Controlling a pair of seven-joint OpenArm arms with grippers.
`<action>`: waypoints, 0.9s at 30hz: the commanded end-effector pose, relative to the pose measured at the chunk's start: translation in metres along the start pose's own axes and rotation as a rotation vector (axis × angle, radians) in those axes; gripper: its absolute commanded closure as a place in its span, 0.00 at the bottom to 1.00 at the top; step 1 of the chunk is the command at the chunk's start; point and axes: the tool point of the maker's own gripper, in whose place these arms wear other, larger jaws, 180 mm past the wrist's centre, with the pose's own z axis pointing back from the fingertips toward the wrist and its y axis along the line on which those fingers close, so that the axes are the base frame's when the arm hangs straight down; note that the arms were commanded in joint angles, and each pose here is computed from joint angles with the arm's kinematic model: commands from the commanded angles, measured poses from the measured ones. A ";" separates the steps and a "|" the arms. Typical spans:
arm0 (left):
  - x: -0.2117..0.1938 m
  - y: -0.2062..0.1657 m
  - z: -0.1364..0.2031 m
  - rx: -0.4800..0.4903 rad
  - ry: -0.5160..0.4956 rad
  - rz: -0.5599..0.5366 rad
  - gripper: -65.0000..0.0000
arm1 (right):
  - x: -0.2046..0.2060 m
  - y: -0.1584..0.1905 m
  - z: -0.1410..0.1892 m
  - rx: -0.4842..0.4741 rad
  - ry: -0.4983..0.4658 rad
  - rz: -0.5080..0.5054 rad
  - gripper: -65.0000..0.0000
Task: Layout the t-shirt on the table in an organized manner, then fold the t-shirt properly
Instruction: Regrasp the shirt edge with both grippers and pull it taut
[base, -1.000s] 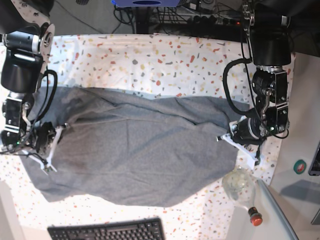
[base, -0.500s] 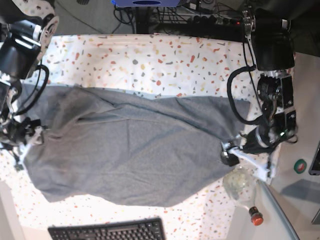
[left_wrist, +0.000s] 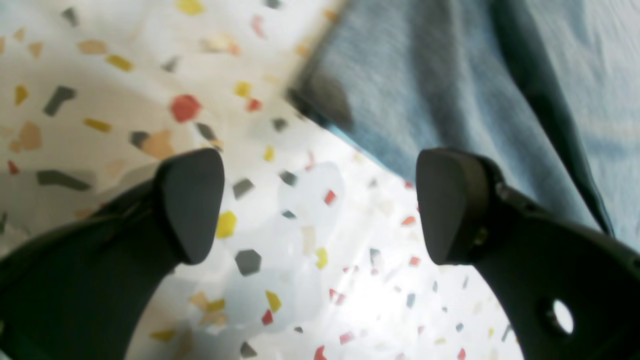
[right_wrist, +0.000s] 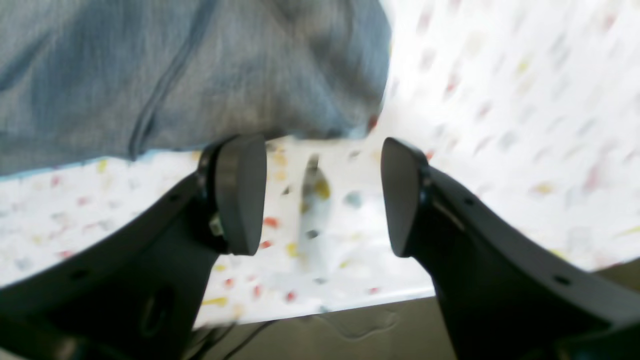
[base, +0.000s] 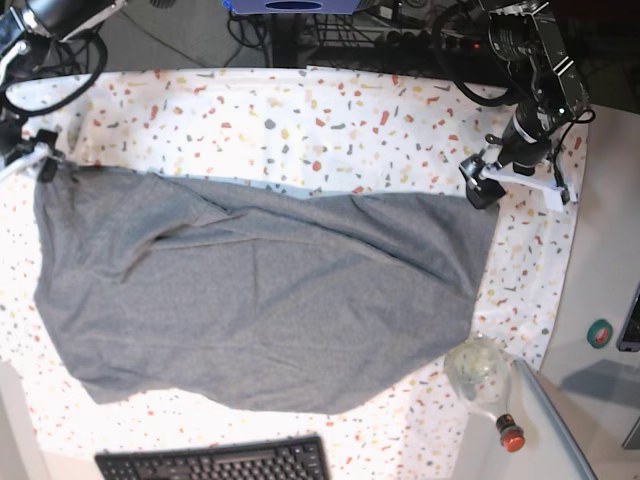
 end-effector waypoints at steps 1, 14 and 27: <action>0.009 -0.007 -0.001 -0.023 -0.035 0.017 0.12 | 0.006 -0.001 0.002 0.019 -0.039 -0.015 0.47; 0.015 -0.022 -0.046 -0.049 0.006 0.154 0.13 | -0.015 -0.028 -0.002 0.003 -0.028 -0.169 0.47; 0.008 -0.016 -0.054 -0.058 0.046 0.136 1.00 | 0.007 -0.018 -0.020 0.036 -0.081 -0.110 0.47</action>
